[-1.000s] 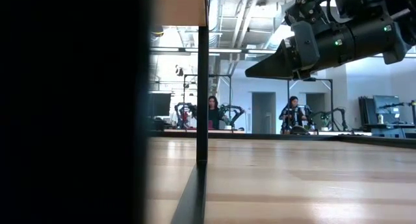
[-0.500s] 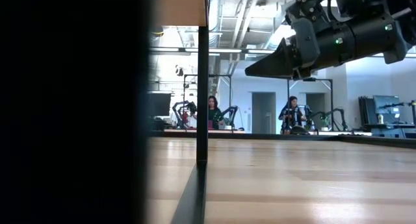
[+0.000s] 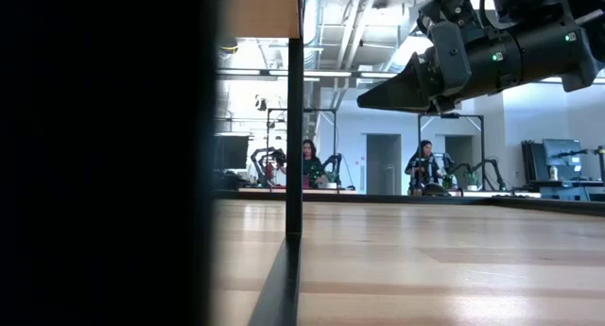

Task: Pick and place cans onto a shelf
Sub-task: Put the canned tomatoes on the shelf

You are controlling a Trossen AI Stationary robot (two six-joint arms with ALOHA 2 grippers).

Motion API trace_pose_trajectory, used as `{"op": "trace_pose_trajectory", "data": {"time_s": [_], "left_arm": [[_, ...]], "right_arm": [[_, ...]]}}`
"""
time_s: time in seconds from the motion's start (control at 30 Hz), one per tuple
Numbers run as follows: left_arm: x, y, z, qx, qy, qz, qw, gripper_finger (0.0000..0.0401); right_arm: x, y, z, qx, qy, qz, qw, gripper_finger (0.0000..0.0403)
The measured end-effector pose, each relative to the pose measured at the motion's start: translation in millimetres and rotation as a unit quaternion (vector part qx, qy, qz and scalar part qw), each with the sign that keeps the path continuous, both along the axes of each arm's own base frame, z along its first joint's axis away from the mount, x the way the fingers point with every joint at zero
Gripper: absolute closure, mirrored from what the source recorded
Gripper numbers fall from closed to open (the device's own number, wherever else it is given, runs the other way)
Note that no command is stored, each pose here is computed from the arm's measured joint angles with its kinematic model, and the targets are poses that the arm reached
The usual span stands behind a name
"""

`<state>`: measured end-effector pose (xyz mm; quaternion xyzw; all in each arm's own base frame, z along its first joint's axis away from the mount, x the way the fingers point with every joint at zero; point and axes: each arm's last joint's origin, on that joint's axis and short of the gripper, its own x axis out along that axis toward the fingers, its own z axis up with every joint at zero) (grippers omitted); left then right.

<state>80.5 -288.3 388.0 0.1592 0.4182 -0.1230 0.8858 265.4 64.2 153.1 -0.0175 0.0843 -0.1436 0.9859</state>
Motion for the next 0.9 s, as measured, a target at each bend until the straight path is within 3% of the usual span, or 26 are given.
{"op": "trace_pose_trajectory", "data": {"time_s": [0.37, 0.57, 0.9], "left_arm": [[23, 16, 8, 0.004, 0.056, -0.045, 0.997, 0.0401], [24, 17, 10, -0.027, 0.097, -0.055, 0.993, 0.0401], [25, 14, -4, -0.011, 0.103, -0.058, 0.993, 0.0401]], "right_arm": [[0, 0, 0, -0.001, 0.000, 0.000, 1.000, 0.0394], [0, 0, 0, -0.001, 0.000, 0.000, 1.000, 0.0394], [0, 0, 0, -0.001, 0.000, 0.000, 1.000, 0.0394]]}}
